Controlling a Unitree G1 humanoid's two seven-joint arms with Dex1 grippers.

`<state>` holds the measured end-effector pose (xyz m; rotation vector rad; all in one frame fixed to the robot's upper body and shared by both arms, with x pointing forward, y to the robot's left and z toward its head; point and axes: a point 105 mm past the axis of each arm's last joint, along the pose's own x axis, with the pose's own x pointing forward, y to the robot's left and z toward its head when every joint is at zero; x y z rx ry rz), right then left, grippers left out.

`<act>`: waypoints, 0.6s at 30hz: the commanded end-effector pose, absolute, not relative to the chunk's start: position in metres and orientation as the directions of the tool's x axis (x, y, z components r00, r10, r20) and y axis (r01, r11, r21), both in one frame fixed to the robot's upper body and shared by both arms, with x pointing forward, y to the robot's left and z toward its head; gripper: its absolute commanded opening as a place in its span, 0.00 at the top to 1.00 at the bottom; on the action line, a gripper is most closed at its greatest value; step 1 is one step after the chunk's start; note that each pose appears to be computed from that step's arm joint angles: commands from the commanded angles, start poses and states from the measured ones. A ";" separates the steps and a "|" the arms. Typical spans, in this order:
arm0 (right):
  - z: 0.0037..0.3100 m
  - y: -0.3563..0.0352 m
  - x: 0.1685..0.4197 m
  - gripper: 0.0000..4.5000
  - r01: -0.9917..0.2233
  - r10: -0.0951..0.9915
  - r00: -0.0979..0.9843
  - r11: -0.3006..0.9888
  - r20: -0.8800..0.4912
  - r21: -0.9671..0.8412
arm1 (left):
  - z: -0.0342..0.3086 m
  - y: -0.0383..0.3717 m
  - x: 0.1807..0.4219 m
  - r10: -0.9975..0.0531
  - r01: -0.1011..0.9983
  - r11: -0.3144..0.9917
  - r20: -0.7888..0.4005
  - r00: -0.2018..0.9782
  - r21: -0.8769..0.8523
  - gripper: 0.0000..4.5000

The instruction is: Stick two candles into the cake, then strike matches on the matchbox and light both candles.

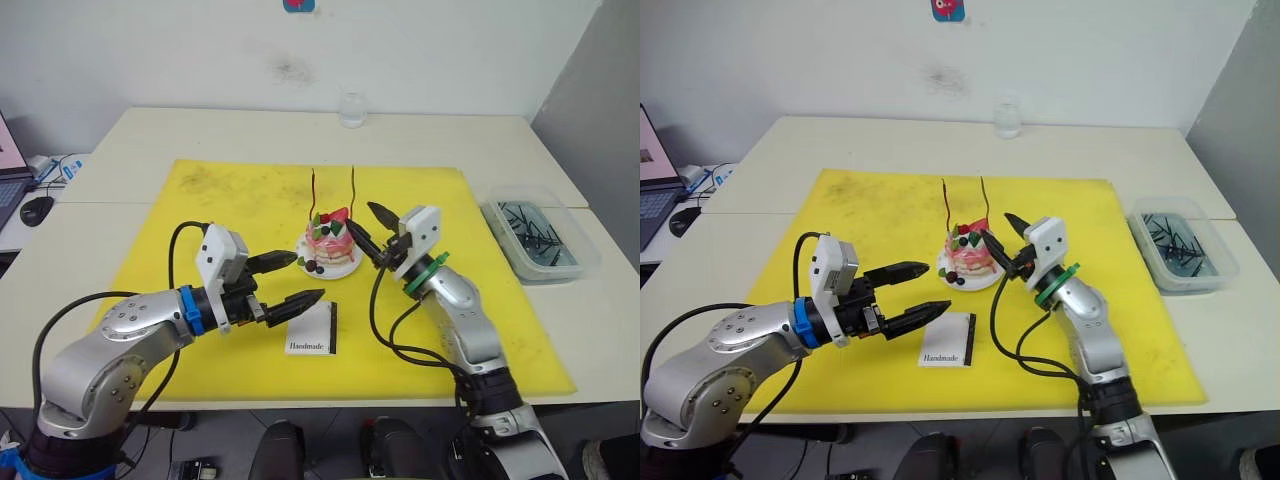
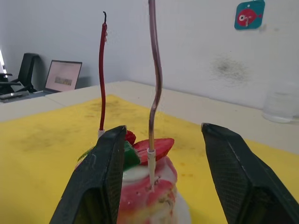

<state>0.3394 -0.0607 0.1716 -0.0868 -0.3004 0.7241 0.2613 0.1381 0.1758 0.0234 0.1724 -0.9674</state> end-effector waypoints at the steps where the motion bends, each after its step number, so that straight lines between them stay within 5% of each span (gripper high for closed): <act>1: 0.183 -0.075 0.325 0.41 -0.660 0.690 0.694 0.724 0.205 -0.201 | 0.186 0.152 0.259 -0.813 0.803 0.580 -0.166 0.558 -0.138 0.00; 6: 0.174 -0.087 0.300 0.53 -0.751 0.777 0.629 0.619 0.034 -0.230 | 0.164 0.182 0.243 -0.813 0.735 0.576 -0.345 0.469 -0.358 0.00; 12: 0.156 -0.085 0.278 0.99 -0.849 0.845 0.504 0.447 -0.178 -0.284 | 0.142 0.194 0.230 -0.820 0.637 0.566 -0.438 0.368 -0.523 0.00; 18: 0.142 -0.076 0.270 0.99 -0.901 0.858 0.415 0.340 -0.304 -0.270 | 0.134 0.183 0.232 -0.855 0.580 0.515 -0.423 0.299 -0.631 0.00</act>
